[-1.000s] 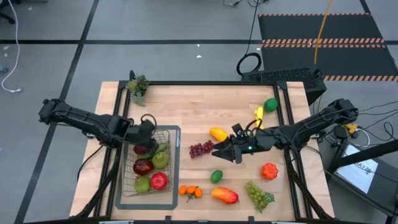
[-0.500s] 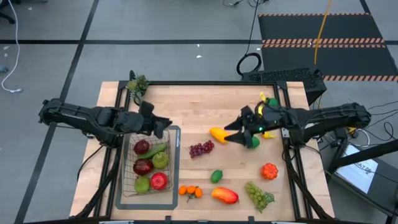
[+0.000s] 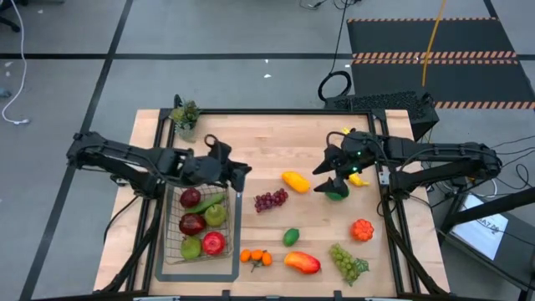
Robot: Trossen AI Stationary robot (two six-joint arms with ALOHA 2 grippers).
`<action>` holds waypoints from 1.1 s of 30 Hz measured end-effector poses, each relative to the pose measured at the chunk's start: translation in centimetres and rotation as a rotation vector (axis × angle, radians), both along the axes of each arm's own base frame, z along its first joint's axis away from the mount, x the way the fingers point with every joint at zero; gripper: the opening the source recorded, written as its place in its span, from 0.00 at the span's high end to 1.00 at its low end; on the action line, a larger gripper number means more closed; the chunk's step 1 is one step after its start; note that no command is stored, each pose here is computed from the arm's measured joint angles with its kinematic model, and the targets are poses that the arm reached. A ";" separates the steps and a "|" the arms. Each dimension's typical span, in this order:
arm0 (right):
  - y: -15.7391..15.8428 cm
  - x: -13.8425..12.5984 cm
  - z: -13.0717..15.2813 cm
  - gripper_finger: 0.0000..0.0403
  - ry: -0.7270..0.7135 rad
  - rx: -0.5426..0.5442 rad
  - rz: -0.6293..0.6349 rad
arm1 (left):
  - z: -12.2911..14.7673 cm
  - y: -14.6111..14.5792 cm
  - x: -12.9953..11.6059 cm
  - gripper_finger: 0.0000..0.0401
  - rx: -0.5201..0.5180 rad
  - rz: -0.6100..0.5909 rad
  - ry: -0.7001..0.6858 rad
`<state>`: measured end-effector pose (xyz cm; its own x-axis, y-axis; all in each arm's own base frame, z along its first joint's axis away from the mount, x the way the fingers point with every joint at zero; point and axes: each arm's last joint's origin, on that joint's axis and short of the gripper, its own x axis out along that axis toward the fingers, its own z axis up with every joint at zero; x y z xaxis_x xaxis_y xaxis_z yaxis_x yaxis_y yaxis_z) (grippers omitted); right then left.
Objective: Build produce basket
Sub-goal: Put the yellow mango into the wire basket
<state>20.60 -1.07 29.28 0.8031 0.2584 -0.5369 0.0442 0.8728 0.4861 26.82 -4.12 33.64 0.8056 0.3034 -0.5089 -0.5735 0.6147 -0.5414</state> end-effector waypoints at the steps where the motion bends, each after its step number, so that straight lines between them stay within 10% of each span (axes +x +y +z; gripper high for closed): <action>1: 0.0 0.0 -0.1 0.11 0.002 -0.018 0.013 | -0.1 -0.1 0.4 0.74 -0.007 -0.005 0.004; 15: -0.7 0.7 -1.3 0.11 0.022 -0.328 -0.026 | -0.7 -0.5 1.4 0.74 -0.029 -0.034 0.008; 33: -1.7 2.5 -13.4 0.11 0.010 -0.265 -0.237 | 0.0 -0.4 0.9 0.74 0.107 -0.196 0.040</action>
